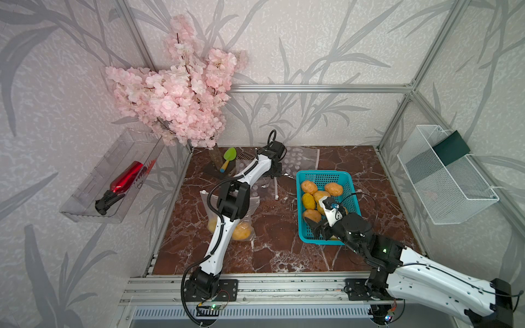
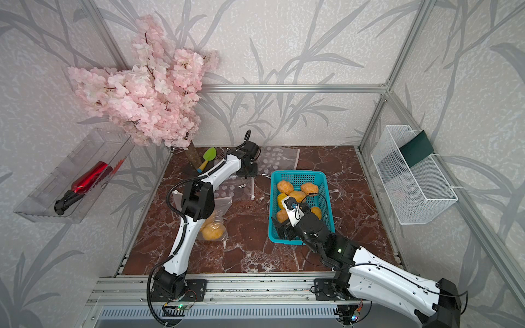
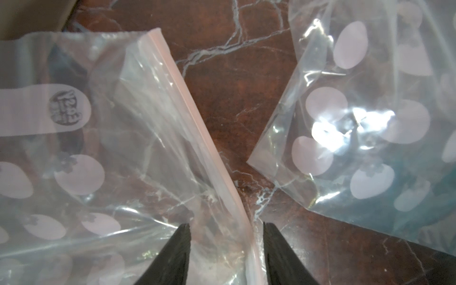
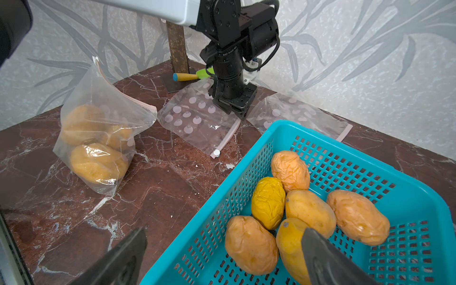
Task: Put the potatoes into a zipper bag and zip it
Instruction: Pick up the zipper food storage bag at the center of the board.
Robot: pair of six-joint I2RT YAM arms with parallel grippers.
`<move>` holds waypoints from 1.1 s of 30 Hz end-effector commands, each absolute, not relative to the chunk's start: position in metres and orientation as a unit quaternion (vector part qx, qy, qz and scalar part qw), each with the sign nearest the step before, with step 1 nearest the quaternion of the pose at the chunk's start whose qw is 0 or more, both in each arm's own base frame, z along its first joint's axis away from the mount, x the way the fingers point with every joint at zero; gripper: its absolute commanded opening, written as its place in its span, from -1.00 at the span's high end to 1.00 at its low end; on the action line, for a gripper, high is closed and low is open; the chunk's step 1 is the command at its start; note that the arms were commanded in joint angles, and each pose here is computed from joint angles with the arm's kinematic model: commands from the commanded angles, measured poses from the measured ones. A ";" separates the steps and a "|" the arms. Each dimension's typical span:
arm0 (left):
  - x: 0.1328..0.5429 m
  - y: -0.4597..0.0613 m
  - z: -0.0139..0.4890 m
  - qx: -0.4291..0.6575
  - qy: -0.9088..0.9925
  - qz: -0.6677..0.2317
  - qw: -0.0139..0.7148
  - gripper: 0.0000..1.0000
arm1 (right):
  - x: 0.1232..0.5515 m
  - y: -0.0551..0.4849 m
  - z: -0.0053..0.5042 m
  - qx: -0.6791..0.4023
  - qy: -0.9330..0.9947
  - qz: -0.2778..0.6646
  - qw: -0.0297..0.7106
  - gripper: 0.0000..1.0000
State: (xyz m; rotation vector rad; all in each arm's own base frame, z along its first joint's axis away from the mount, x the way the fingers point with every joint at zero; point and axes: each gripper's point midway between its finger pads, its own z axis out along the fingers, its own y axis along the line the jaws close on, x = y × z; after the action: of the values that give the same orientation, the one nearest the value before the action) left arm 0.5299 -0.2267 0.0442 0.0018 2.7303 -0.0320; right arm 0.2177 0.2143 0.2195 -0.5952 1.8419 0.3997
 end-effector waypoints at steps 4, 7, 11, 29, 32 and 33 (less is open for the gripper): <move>0.527 -0.227 0.024 0.011 0.983 0.010 0.181 0.44 | 0.215 0.211 0.219 -0.245 0.778 0.178 0.551 -0.98; 0.529 -0.227 0.022 0.009 0.984 0.014 0.180 0.74 | 0.215 0.212 0.220 -0.245 0.776 0.181 0.552 -0.98; 0.529 -0.228 0.035 0.004 0.982 0.009 0.186 1.00 | 0.215 0.211 0.220 -0.243 0.777 0.179 0.552 -0.98; 0.390 -0.259 0.190 0.078 0.938 -0.193 0.278 1.00 | 0.213 0.212 0.232 -0.207 0.785 0.216 0.542 -0.98; 0.354 -0.268 0.212 0.105 0.916 -0.250 0.295 1.00 | 0.211 0.207 0.237 -0.188 0.786 0.230 0.541 -0.98; 0.345 -0.270 0.216 0.112 0.910 -0.263 0.299 1.00 | 0.210 0.207 0.239 -0.183 0.784 0.239 0.543 -0.98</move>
State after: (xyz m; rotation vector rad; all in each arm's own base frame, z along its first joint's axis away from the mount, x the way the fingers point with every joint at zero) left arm 0.3586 -0.2490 0.2007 0.2311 2.5125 -0.5133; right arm 0.2121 0.2096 0.2192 -0.5031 1.8836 0.4949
